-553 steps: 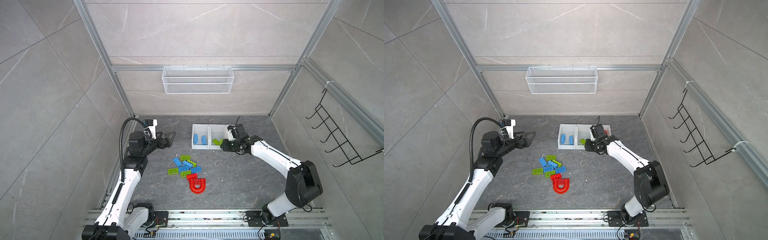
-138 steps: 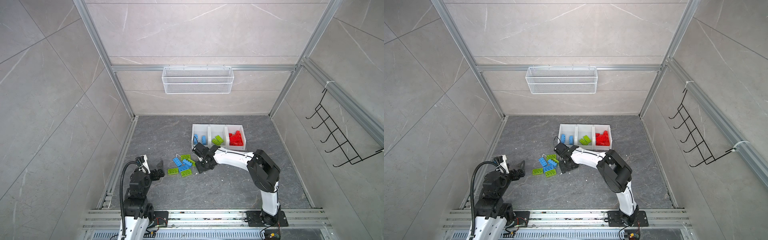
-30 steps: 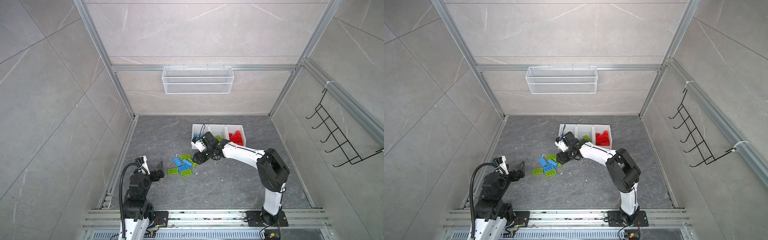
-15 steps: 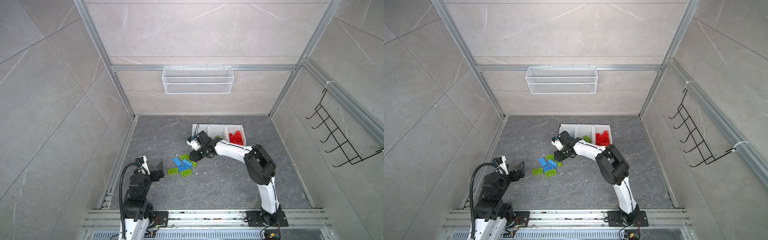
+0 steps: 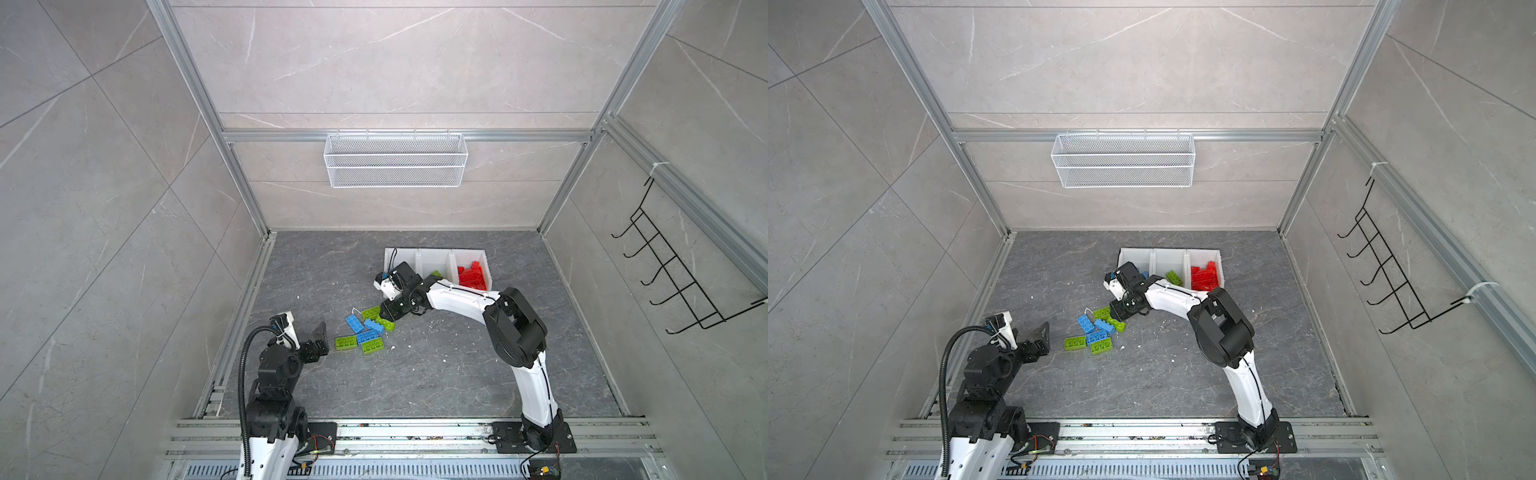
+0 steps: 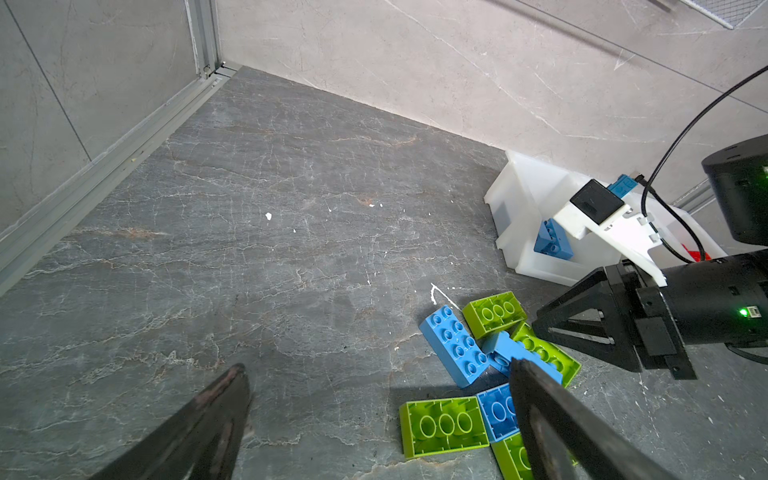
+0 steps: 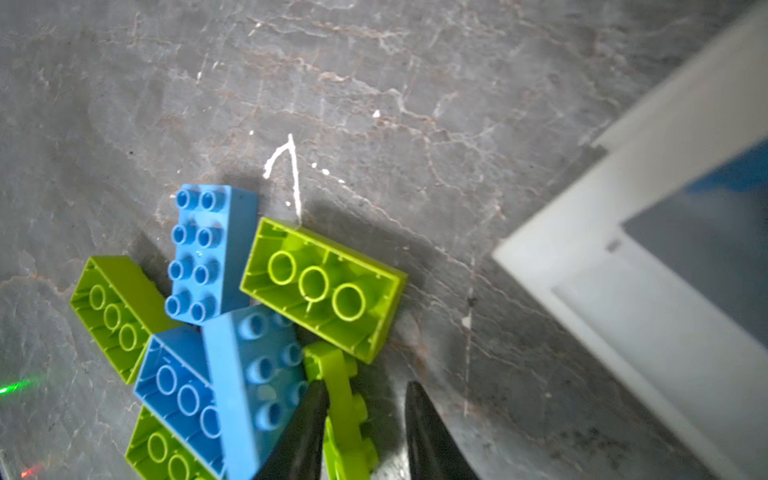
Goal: Sort the legos into containers by color
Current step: 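Move the open right gripper down to a lime-green brick beside the pile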
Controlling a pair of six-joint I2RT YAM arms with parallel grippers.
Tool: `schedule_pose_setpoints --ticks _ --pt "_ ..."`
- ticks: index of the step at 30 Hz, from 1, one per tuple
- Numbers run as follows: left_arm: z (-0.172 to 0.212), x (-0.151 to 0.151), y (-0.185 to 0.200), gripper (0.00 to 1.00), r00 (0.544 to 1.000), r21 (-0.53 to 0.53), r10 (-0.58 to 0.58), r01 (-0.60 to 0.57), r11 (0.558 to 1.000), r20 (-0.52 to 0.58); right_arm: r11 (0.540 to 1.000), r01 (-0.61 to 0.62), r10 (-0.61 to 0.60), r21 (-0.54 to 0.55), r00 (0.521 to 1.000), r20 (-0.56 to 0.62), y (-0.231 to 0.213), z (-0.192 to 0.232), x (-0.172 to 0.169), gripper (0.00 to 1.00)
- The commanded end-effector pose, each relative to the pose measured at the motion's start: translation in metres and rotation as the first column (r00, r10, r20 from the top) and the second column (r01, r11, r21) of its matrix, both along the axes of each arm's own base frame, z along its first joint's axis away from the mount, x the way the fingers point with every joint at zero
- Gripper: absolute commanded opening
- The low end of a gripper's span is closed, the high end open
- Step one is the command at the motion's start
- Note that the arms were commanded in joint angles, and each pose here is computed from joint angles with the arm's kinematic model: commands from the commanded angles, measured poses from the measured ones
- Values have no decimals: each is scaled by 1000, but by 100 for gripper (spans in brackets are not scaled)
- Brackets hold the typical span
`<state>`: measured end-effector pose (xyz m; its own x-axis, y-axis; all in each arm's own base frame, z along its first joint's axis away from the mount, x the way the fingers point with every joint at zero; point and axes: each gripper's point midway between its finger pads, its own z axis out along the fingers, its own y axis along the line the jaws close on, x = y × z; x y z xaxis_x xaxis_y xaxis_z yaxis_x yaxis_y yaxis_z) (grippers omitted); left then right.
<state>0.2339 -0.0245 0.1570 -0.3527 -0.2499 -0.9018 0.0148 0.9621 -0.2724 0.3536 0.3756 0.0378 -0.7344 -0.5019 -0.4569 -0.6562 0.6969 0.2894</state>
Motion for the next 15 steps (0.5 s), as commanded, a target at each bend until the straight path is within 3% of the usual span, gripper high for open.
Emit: schedule_pose_setpoints --ticks 1,7,11,15 --pt "6 1 1 100 1000 -10 7 -6 1000 23 995 86 -87 -48 996 -16 -31 -3 0 33" --pt "7 1 1 100 1000 -10 10 -10 1000 23 993 102 -101 -56 995 28 -57 22 -16 36" --pt "6 1 1 100 1000 -11 9 -9 1000 22 996 84 -81 -41 995 64 -64 43 -23 55" --pt "6 1 1 100 1000 -10 10 -10 1000 22 991 126 -125 -55 992 19 -63 45 -26 60"
